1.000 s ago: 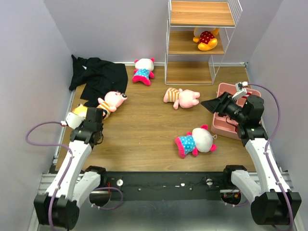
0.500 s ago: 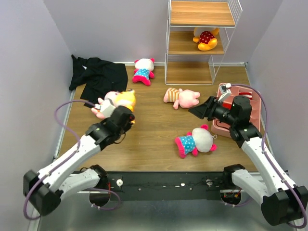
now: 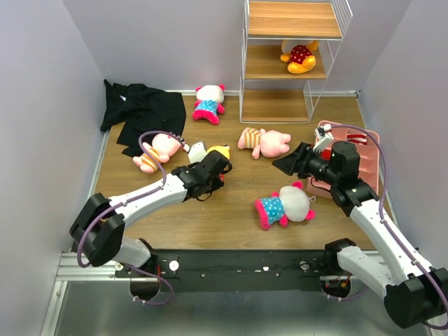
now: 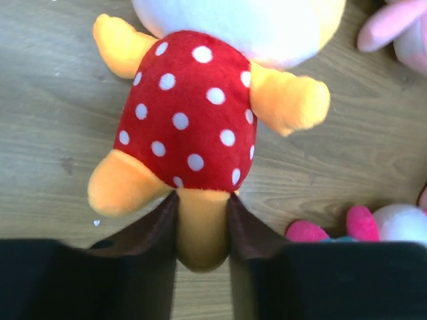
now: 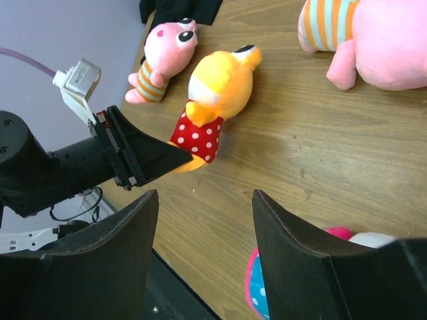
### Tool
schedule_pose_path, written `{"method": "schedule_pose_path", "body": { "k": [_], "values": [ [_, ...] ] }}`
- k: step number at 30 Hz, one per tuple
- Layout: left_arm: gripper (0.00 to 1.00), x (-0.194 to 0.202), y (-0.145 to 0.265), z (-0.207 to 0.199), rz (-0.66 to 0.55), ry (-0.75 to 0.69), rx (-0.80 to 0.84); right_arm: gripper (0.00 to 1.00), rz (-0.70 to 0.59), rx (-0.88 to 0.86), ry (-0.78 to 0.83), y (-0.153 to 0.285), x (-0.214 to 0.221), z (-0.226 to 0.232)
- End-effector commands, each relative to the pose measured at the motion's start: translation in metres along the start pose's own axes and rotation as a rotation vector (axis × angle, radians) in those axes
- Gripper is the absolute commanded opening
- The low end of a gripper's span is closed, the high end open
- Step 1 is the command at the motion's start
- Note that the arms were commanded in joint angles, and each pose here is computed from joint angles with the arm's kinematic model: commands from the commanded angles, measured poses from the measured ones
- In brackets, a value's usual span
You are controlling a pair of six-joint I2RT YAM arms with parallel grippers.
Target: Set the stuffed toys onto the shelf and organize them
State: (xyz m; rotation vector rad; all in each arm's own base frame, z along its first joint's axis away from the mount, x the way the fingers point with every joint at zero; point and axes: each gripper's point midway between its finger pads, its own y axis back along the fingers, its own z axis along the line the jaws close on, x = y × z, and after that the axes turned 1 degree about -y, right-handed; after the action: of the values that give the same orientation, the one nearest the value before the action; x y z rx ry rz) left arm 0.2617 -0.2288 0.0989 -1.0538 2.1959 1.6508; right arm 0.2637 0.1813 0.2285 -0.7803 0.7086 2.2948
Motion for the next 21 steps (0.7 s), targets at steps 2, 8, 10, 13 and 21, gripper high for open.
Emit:
{"method": "schedule_pose_path", "body": {
  "k": [2, 8, 10, 13, 21],
  "values": [
    [0.54, -0.006, 0.003, -0.051, 0.042, -0.086, 0.152, 0.65, 0.012, 0.073, 0.004, -0.003, 0.012, -0.012],
    [0.87, -0.023, 0.015, -0.08, 0.086, -0.178, 0.229, 0.63, 0.053, 0.084, -0.005, -0.013, 0.026, -0.007],
    [0.96, -0.039, 0.023, -0.087, 0.085, -0.209, 0.275, 0.63, 0.052, 0.099, -0.008, -0.018, 0.028, -0.005],
    [0.99, -0.081, 0.032, -0.092, 0.059, -0.159, 0.338, 0.62, 0.068, 0.136, -0.033, -0.029, 0.04, -0.003],
    [0.99, -0.177, 0.052, -0.043, -0.158, -0.177, 0.322, 0.61, 0.13, 0.165, -0.095, -0.065, 0.078, 0.008]
  ]
}}
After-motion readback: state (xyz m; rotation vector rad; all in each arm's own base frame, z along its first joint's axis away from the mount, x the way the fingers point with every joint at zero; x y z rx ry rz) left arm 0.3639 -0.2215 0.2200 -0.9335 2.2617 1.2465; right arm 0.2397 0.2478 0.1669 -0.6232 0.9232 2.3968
